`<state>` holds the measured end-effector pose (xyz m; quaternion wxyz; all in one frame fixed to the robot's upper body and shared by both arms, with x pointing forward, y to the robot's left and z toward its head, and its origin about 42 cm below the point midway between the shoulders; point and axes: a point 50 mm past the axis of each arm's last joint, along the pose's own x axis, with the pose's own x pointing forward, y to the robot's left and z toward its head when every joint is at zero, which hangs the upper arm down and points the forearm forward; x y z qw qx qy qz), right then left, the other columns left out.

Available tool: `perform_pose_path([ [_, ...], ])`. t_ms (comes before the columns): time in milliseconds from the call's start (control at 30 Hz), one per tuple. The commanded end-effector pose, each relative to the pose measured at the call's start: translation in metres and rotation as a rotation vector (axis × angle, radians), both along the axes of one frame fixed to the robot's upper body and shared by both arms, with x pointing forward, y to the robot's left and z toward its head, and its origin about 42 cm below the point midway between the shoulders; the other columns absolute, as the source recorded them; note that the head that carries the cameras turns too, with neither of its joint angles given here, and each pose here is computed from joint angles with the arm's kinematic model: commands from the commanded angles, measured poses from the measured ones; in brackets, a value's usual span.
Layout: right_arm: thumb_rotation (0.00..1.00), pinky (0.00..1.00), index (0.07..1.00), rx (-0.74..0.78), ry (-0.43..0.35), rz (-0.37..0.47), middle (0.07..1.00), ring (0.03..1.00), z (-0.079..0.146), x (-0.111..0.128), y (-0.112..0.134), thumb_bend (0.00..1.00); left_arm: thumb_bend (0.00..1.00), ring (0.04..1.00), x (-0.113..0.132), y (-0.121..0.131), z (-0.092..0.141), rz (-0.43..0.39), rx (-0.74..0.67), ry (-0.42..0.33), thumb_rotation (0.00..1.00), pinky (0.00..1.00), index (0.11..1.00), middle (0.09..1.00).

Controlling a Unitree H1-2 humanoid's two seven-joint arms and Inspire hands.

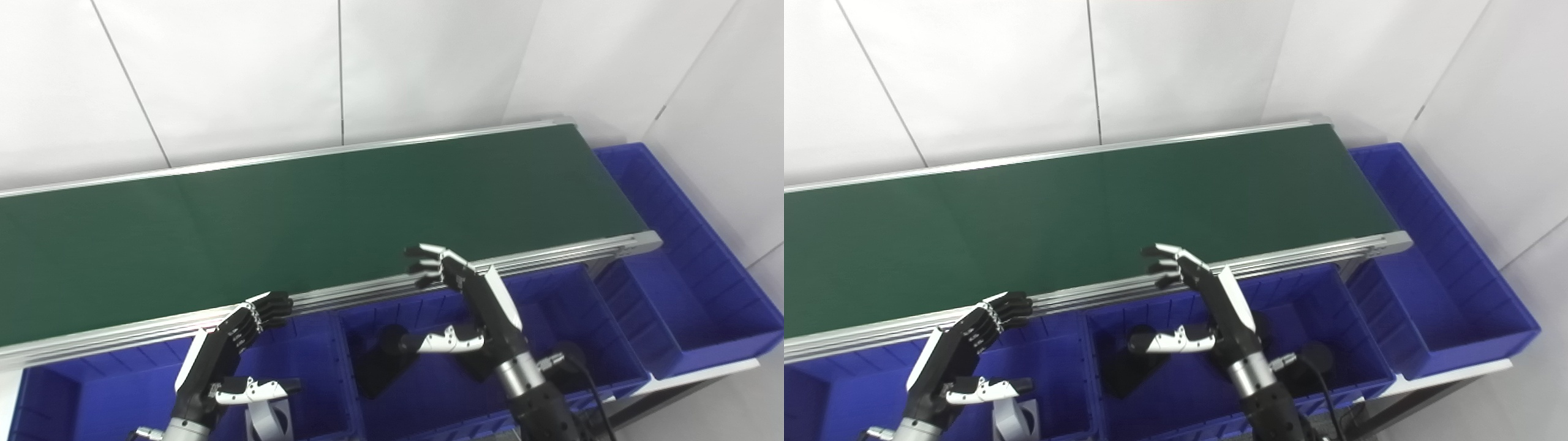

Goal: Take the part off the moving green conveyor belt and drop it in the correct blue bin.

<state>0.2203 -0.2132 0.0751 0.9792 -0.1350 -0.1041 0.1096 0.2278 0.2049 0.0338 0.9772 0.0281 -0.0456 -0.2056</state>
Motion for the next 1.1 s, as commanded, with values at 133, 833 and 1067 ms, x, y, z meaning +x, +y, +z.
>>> perform_pose_path([
  [133,0.35,0.59,0.755,0.029,-0.046,0.031,0.806,0.706,-0.003,-0.002,0.007,0.99,0.90,0.753,-0.002,-0.011,0.008,0.012,0.017,-0.058,0.11,0.71,0.753,0.767],
  [833,0.34,0.58,0.751,0.020,0.018,0.055,0.802,0.707,-0.021,-0.009,0.010,0.93,0.91,0.743,-0.009,-0.024,0.006,0.015,0.013,-0.050,0.12,0.70,0.752,0.759],
  [1067,0.34,0.58,0.749,0.014,0.025,0.054,0.799,0.707,-0.023,-0.009,0.006,0.91,0.91,0.743,-0.010,-0.036,0.005,0.012,0.022,-0.052,0.12,0.69,0.750,0.763],
])
